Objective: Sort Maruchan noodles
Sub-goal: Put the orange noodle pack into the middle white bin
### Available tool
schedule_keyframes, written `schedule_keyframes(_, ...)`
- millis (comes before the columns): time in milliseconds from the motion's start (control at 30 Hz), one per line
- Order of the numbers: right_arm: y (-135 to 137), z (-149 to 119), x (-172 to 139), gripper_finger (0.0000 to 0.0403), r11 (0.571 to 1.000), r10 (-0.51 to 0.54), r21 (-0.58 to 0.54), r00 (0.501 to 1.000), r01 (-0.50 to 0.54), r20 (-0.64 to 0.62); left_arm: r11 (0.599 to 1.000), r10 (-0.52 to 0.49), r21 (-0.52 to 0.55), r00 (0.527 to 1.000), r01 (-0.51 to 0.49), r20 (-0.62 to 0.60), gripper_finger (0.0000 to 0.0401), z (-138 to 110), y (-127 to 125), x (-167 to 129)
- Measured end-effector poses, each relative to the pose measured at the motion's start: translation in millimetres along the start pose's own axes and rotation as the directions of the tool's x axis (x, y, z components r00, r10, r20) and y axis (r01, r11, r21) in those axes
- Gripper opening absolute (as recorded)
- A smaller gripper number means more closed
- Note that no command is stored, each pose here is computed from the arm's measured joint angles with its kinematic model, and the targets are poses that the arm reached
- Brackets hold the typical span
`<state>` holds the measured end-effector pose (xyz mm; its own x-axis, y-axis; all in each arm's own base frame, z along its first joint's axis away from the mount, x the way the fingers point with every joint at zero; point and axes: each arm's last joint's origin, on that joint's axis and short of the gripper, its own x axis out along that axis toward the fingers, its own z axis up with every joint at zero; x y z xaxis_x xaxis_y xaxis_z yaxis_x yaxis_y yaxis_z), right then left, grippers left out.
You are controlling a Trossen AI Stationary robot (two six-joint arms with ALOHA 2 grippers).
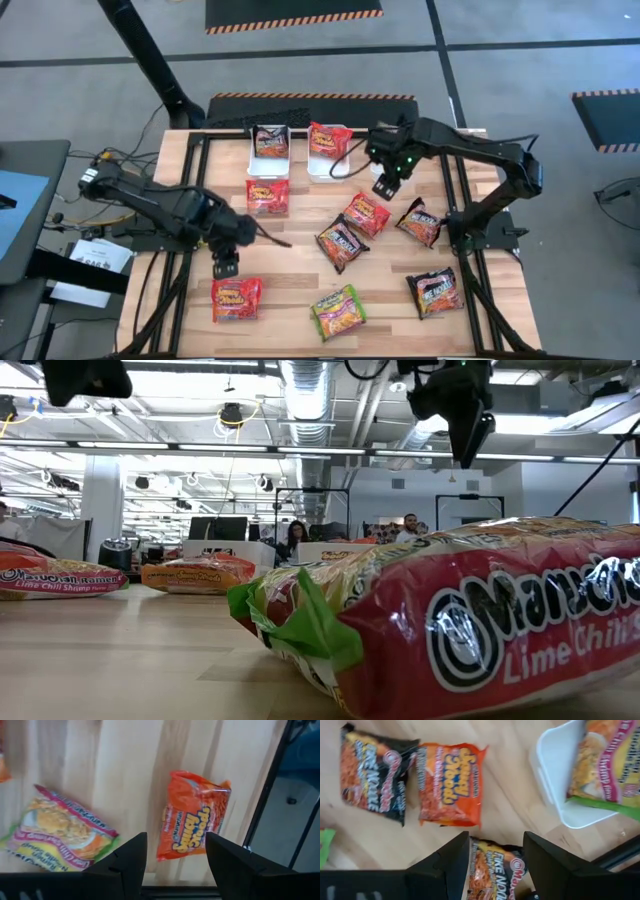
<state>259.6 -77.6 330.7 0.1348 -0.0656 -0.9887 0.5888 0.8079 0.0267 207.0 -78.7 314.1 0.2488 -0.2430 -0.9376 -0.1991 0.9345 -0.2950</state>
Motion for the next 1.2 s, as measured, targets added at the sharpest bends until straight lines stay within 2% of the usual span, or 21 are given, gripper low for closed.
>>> schedule_keyframes(100,11,-4,0,0.0210,0.999,0.007,-0.040,1.000,-0.007,-0.001,1.000,-0.014,0.019,1.000,0.014,-0.005,0.0187,-5,-7,9)
schedule_keyframes(333,34,-14,-1,0.0210,0.998,0.020,-0.058,1.000,-0.020,-0.004,0.997,-0.062,0.037,0.998,0.061,0.034,0.0187,-16,-24,29)
schedule_keyframes(567,50,-23,-2,0.0210,0.992,0.032,-0.119,0.999,-0.032,-0.002,0.998,-0.070,-0.004,0.996,0.070,0.052,0.0187,-27,-32,48)
schedule_keyframes(900,57,-25,-2,0.0210,0.988,0.043,-0.147,0.999,-0.042,0.008,0.996,-0.025,-0.082,0.996,0.032,0.082,0.0187,-44,-39,61)
schedule_keyframes(1200,58,-23,-2,0.0210,0.988,0.056,-0.145,0.998,-0.051,0.031,0.987,-0.033,-0.153,0.993,0.050,0.111,0.0187,-58,-42,80)
